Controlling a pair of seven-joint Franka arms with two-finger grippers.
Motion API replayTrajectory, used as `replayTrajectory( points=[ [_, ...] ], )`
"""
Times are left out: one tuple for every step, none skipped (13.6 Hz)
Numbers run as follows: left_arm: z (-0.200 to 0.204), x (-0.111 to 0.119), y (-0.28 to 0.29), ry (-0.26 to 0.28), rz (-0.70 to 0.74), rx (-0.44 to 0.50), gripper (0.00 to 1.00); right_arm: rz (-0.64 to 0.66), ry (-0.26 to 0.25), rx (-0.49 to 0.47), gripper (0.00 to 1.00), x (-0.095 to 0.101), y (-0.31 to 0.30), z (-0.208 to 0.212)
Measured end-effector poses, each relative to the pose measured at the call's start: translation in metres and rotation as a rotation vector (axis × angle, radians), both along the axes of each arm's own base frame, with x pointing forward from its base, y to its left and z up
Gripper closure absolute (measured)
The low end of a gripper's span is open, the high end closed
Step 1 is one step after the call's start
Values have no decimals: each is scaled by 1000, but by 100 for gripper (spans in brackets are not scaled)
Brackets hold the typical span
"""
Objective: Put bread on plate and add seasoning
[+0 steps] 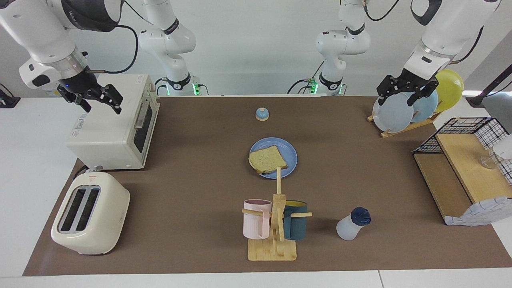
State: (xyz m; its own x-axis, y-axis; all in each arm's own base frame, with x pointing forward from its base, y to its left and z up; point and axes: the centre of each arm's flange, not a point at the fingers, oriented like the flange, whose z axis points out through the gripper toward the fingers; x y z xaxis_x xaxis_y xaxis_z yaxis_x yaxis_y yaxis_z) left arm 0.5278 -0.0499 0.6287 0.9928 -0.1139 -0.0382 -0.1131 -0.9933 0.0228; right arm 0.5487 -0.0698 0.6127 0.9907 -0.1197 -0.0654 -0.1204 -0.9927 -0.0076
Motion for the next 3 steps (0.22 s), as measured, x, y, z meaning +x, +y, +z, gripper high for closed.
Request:
replayTrajectory(
  points=[
    [0, 0, -2, 0, -4, 1, 0, 0, 0, 0, 0, 0, 0, 0],
    [0, 0, -3, -1, -6, 1, 0, 0, 0, 0, 0, 0, 0, 0],
    [0, 0, -3, -1, -6, 2, 0, 0, 0, 0, 0, 0, 0, 0]
  ],
)
